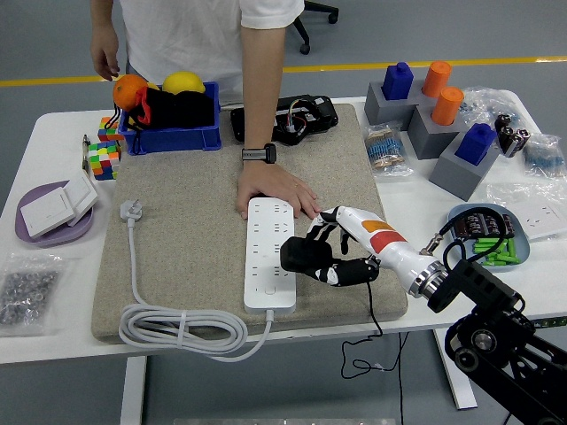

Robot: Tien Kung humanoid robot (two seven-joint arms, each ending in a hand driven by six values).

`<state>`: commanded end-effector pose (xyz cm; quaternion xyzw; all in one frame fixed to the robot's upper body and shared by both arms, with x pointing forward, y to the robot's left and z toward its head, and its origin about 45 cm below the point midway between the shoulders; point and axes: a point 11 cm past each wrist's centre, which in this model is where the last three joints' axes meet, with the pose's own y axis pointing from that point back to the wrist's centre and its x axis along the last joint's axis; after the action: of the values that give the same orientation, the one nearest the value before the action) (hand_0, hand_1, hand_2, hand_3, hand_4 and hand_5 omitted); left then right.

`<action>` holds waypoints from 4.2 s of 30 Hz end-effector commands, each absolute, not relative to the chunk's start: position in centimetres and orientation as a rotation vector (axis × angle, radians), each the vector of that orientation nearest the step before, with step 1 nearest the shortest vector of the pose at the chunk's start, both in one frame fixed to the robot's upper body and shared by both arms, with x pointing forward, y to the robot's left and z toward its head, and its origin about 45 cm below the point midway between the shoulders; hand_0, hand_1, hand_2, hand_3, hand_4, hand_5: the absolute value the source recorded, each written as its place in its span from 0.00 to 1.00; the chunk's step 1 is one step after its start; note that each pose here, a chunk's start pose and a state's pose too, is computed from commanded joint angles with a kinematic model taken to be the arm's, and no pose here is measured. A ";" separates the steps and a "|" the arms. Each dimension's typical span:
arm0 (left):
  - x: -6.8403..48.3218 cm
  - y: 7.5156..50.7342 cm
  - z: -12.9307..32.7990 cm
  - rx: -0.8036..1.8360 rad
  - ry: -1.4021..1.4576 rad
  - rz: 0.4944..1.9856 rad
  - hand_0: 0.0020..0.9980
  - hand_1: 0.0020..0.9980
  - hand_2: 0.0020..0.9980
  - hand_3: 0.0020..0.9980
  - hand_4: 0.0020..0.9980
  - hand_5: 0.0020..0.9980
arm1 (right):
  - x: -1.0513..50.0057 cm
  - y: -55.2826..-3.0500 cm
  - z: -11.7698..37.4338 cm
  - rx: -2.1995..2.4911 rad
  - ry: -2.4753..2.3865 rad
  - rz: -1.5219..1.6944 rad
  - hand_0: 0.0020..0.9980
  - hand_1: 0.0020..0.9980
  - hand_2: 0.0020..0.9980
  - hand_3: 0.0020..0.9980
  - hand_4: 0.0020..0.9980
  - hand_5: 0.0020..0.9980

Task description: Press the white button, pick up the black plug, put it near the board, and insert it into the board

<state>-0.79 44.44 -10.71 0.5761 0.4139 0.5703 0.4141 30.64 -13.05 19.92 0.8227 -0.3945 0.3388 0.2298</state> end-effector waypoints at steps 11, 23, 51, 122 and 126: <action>-0.8 44.3 -10.8 1.443 1.041 1.433 0.81 0.78 0.73 0.78 0.59 0.53 | 31.9 -11.0 19.6 2.116 -0.933 1.082 0.24 0.29 0.25 0.45 0.80 0.00; -0.7 44.4 -10.7 1.442 1.041 1.440 0.81 0.78 0.73 0.78 0.59 0.53 | 32.0 -10.4 19.1 2.099 -0.862 1.072 0.24 0.29 0.25 0.45 0.81 0.00; -0.6 44.5 -10.7 1.441 1.039 1.443 0.81 0.78 0.73 0.78 0.59 0.53 | 32.8 -9.5 18.4 2.094 -0.856 1.038 0.23 0.29 0.25 0.47 0.81 0.00; -0.6 44.5 -10.7 1.443 1.042 1.442 0.81 0.78 0.73 0.78 0.59 0.53 | 33.1 -7.4 17.9 2.069 -0.741 1.098 0.25 0.31 0.30 0.51 0.83 0.00; -0.6 44.4 -10.7 1.441 1.042 1.442 0.81 0.78 0.73 0.78 0.59 0.53 | 33.2 -7.5 17.9 2.067 -0.746 1.094 0.25 0.31 0.30 0.51 0.83 0.00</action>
<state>-0.56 44.42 -10.72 0.5732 0.4144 0.5735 0.4133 33.17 -7.52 17.90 0.7930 -0.2863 0.4195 0.3366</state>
